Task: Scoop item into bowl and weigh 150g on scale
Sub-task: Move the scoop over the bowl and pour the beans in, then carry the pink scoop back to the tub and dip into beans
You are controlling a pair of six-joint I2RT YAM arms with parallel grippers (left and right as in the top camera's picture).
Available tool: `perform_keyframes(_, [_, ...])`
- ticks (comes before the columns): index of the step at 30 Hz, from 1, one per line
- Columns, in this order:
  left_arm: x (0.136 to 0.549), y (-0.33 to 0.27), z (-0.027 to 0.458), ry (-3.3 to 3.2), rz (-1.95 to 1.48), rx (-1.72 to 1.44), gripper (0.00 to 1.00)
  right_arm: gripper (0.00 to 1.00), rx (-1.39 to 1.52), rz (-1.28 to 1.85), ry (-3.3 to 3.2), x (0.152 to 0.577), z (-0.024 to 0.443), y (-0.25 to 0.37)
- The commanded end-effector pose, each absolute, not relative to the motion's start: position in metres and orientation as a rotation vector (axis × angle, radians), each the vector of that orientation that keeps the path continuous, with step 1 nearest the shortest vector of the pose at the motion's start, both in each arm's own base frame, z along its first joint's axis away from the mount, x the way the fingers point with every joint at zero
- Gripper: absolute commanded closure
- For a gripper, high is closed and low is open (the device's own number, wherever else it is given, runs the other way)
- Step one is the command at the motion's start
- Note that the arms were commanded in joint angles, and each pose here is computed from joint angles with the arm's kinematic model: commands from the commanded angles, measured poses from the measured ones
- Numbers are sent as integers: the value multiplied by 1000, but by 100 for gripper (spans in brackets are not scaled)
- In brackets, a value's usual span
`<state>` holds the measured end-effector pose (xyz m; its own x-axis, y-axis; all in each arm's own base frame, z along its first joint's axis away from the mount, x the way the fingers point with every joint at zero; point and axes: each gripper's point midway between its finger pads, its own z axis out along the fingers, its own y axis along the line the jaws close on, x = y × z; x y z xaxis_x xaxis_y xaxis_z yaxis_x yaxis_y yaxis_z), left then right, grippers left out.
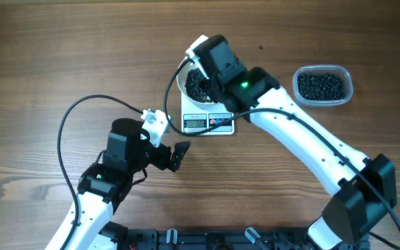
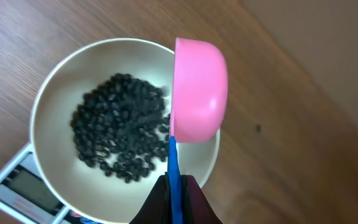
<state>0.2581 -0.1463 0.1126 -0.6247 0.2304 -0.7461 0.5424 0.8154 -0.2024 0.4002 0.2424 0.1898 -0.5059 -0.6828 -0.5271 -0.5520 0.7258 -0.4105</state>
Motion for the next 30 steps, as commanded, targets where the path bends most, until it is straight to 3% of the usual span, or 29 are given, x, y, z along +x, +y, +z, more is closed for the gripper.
perform_keyframes(1, [262,-148,121,2219,-527,577,0,96,-905,-376,2157,407,220,233])
perform_keyframes(6, [262,-148,121,2219,-527,577,0,96,-835,-337,2176,408,222,232])
perform_keyframes(10, [262,-148,121,2219,-527,577,0,96,-762,-48,2207,405,237,234])
perform_keyframes(13, [262,-148,121,2219,-527,577,0,96,-598,220,2195,406,279,200])
perform_keyframes(16, [262,-148,121,2219,-527,577,0,96,-408,237,2222,405,302,129])
perform_keyframes(22, [262,-148,121,2219,-527,577,0,96,-5,43,2545,385,242,-19])
perform_keyframes(30, [262,-148,121,2219,-527,577,0,96,182,-247,2854,366,162,-94])
